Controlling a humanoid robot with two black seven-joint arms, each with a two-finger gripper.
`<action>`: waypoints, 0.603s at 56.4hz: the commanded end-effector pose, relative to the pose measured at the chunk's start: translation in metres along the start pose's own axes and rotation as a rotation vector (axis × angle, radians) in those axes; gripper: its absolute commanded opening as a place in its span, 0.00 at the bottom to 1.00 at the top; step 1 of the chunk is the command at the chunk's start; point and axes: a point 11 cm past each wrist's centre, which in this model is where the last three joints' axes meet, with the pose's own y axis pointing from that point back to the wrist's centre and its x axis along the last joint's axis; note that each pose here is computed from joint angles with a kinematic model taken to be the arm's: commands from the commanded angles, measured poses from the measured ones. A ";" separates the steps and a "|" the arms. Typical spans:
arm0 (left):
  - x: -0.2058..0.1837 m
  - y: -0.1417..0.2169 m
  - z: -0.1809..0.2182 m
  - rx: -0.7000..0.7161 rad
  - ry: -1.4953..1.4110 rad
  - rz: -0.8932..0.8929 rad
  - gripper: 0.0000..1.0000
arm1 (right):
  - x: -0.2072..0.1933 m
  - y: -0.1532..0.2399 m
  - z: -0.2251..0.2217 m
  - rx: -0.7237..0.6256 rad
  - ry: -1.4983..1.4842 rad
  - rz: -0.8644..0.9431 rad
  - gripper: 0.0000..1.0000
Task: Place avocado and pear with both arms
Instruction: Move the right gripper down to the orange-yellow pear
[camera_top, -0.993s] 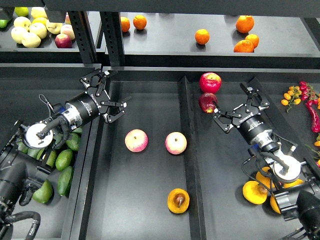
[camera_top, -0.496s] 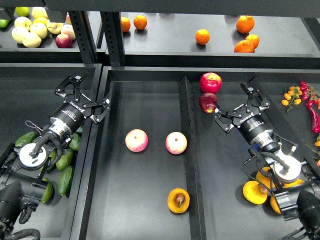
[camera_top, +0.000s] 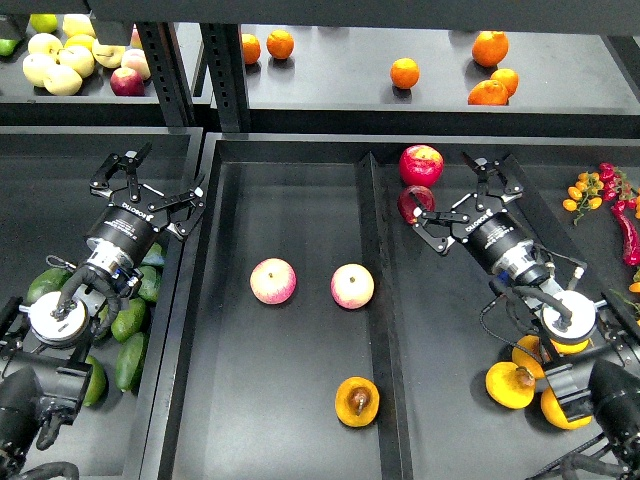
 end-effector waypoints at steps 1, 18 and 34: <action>0.000 0.000 0.001 -0.002 0.001 0.000 0.89 | -0.013 -0.005 -0.018 -0.139 0.151 -0.004 1.00; 0.000 0.000 -0.001 0.003 -0.002 -0.001 0.89 | -0.031 -0.011 -0.025 -0.418 0.452 0.022 1.00; 0.000 0.000 -0.001 0.003 -0.002 0.001 0.89 | -0.053 -0.016 0.012 -0.725 0.850 -0.022 1.00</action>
